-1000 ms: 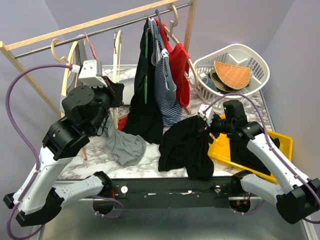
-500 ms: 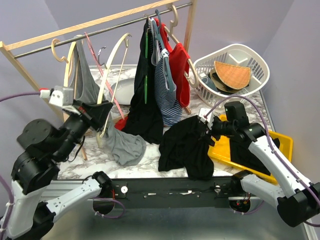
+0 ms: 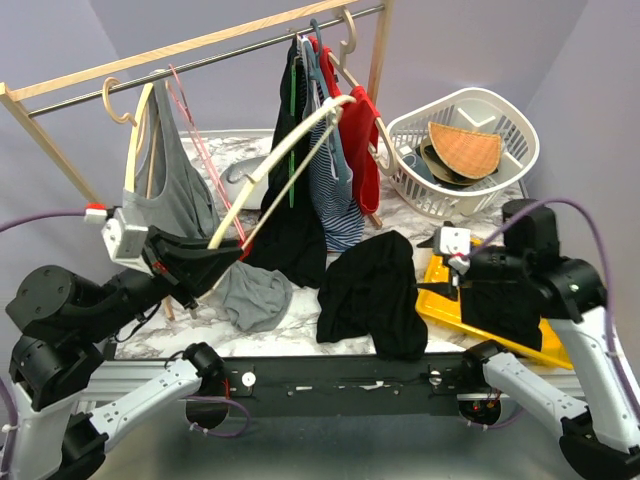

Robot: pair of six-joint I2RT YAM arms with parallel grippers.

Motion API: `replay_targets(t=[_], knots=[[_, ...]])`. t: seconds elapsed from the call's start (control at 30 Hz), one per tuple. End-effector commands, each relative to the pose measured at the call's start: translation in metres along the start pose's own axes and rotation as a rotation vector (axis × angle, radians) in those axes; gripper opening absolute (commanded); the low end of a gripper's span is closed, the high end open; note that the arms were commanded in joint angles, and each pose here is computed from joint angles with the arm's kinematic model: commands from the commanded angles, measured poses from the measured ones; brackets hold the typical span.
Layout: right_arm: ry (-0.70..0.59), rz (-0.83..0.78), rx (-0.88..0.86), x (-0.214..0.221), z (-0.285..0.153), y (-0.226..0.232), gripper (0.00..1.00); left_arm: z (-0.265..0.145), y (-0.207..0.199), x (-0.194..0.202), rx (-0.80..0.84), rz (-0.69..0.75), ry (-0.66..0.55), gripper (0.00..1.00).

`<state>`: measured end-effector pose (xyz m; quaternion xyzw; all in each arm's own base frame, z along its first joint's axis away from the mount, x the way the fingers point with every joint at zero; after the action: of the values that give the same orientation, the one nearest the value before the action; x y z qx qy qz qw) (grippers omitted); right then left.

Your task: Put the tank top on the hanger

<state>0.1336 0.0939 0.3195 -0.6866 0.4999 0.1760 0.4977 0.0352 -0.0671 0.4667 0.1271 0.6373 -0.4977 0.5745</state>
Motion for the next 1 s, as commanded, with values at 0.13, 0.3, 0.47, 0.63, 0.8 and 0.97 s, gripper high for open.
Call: replay_targets(t=[0.13, 0.3, 0.47, 0.63, 0.8, 0.97], knots=[[-0.149, -0.062, -0.040, -0.080, -0.075, 0.041, 0.80, 0.056, -0.007, 0.030, 0.327, -0.030, 0.266, 0.00], [-0.189, -0.060, -0.005, -0.093, -0.088, 0.055, 0.81, 0.093, 0.004, 0.053, 0.391, -0.092, 0.402, 0.00], [-0.136, -0.010, 0.031, -0.081, -0.078, 0.040, 0.82, 0.116, 0.012, 0.086, 0.405, -0.124, 0.534, 0.00], [-0.094, 0.045, 0.033, -0.063, -0.063, 0.025, 0.82, 0.125, 0.005, 0.114, 0.428, -0.111, 0.639, 0.00], [-0.080, 0.066, 0.011, -0.048, -0.048, 0.016, 0.83, 0.130, 0.002, 0.137, 0.452, -0.100, 0.727, 0.00], [-0.136, 0.048, -0.040, -0.058, -0.054, 0.028, 0.83, 0.133, 0.014, 0.150, 0.366, -0.085, 0.748, 0.00]])
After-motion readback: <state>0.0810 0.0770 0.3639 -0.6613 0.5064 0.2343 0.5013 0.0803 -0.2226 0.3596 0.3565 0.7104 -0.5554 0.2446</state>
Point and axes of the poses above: each gripper's point midway between its finger pads, its own z axis out along the fingers, its own y axis along the line the jaws close on, x = y × z, the point moved 9 cm from there along -z, back along the fingers, and after that the axes turned 15 degrees about -z, right-handed, at the moved point
